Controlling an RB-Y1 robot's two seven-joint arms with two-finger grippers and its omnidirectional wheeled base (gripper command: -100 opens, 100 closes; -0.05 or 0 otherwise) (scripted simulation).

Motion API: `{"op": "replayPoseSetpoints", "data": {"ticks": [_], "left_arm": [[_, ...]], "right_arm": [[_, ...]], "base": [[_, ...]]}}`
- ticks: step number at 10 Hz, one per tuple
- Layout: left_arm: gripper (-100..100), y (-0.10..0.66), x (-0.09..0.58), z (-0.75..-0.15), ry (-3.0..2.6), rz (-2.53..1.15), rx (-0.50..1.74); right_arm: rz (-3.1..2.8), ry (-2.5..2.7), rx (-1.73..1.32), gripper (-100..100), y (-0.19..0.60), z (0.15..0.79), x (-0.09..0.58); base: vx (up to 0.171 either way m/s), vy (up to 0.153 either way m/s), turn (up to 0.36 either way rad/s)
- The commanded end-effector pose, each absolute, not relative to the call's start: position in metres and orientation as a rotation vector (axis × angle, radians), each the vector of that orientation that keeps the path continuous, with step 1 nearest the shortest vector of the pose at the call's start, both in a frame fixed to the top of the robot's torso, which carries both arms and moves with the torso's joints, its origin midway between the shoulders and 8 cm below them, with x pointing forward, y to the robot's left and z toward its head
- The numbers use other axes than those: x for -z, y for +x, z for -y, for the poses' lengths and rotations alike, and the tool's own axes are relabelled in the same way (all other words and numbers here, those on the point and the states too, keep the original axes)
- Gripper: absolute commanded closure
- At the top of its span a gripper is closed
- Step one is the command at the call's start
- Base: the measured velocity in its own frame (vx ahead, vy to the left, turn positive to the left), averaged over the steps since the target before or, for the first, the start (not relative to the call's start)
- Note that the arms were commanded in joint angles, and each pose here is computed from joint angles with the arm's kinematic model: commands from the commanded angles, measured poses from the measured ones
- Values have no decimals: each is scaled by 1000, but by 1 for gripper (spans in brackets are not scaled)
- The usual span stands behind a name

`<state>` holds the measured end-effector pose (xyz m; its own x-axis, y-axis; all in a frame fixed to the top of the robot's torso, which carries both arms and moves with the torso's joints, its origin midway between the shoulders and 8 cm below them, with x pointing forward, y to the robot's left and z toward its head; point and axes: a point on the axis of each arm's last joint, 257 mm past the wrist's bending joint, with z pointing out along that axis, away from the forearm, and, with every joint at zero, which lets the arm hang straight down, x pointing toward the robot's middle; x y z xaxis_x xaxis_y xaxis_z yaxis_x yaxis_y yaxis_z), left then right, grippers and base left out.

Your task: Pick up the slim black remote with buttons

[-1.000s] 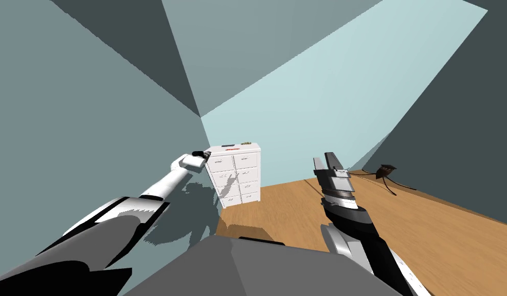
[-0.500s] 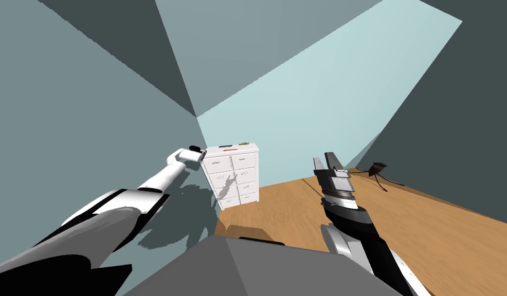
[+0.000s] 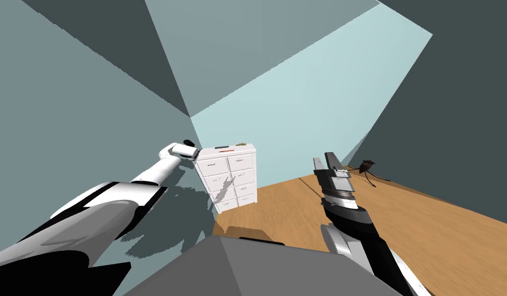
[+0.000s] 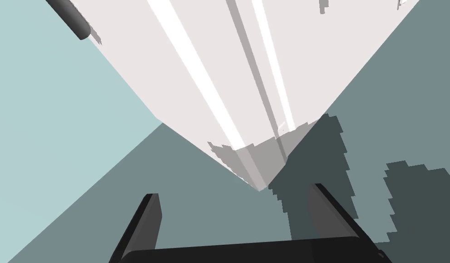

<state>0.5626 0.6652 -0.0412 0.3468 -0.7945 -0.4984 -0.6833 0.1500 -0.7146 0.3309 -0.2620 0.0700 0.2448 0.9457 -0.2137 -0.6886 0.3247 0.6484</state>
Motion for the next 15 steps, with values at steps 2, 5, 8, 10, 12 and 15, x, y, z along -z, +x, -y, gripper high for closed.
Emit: {"op": "replayPoseSetpoints", "data": {"ticks": [2,5,8,10,12,15], "left_arm": [[-100,548,29,-682,-1650,-1342,89],[-100,529,18,-694,-1756,-1308,53],[-100,510,15,-701,-1849,-1286,19],[-100,497,10,-707,-1915,-1262,4],[-100,491,14,-705,-1942,-1266,-11],[-100,475,13,-706,-2027,-1249,-32]], "right_arm": [[-644,474,-1174,0,331,262,-70],[-644,474,-1174,0,331,262,-70],[-644,474,-1174,0,331,262,-70],[-644,474,-1174,0,331,262,-70],[-644,474,-1174,0,331,262,-70],[-644,474,-1174,0,331,262,-70]], "base": [[36,-1,-55],[77,11,-102],[57,20,-78],[54,14,-73],[65,21,-42],[79,30,-81]]}}
